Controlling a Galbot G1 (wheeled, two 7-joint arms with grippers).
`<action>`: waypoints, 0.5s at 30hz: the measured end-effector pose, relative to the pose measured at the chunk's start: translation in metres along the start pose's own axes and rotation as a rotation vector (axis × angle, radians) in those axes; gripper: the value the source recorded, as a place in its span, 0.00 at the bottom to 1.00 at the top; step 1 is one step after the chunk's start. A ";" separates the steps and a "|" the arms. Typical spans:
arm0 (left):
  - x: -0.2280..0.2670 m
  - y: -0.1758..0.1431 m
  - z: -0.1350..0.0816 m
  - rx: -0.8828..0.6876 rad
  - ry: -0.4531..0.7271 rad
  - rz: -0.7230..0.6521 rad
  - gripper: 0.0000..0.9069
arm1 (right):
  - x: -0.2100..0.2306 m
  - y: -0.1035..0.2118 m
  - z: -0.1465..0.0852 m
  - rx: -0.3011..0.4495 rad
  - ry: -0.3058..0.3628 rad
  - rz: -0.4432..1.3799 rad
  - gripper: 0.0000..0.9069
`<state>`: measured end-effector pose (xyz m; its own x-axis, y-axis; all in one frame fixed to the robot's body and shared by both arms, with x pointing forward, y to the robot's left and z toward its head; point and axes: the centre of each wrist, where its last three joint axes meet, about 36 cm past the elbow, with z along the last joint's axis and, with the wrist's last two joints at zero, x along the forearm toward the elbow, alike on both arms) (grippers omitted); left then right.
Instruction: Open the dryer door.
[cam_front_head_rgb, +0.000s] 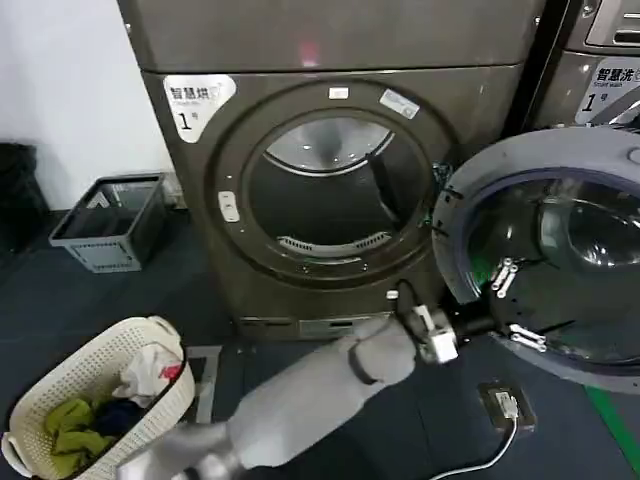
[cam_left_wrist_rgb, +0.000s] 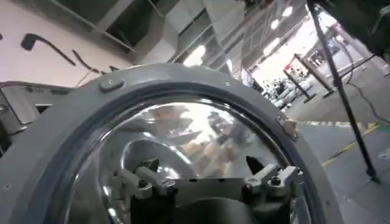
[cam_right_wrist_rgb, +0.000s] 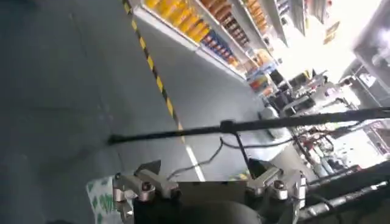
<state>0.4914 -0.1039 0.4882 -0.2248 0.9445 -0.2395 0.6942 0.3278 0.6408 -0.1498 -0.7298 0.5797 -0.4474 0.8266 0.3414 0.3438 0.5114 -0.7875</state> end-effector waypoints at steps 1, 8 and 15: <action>-0.004 -0.001 0.001 -0.006 0.007 -0.005 1.00 | 0.004 0.000 -0.001 0.003 -0.003 0.002 1.00; 0.005 0.006 0.043 -0.085 0.150 -0.057 1.00 | 0.027 0.004 -0.001 0.006 -0.014 0.012 1.00; 0.020 0.014 0.081 -0.093 0.281 -0.076 1.00 | 0.040 0.009 0.006 -0.001 -0.013 0.017 1.00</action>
<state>0.5521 -0.0825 0.4341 -0.4635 0.8819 -0.0866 0.6056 0.3866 0.6956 -0.1698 -0.6932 0.5835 -0.4526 0.8317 0.3214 0.3520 0.4979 -0.7926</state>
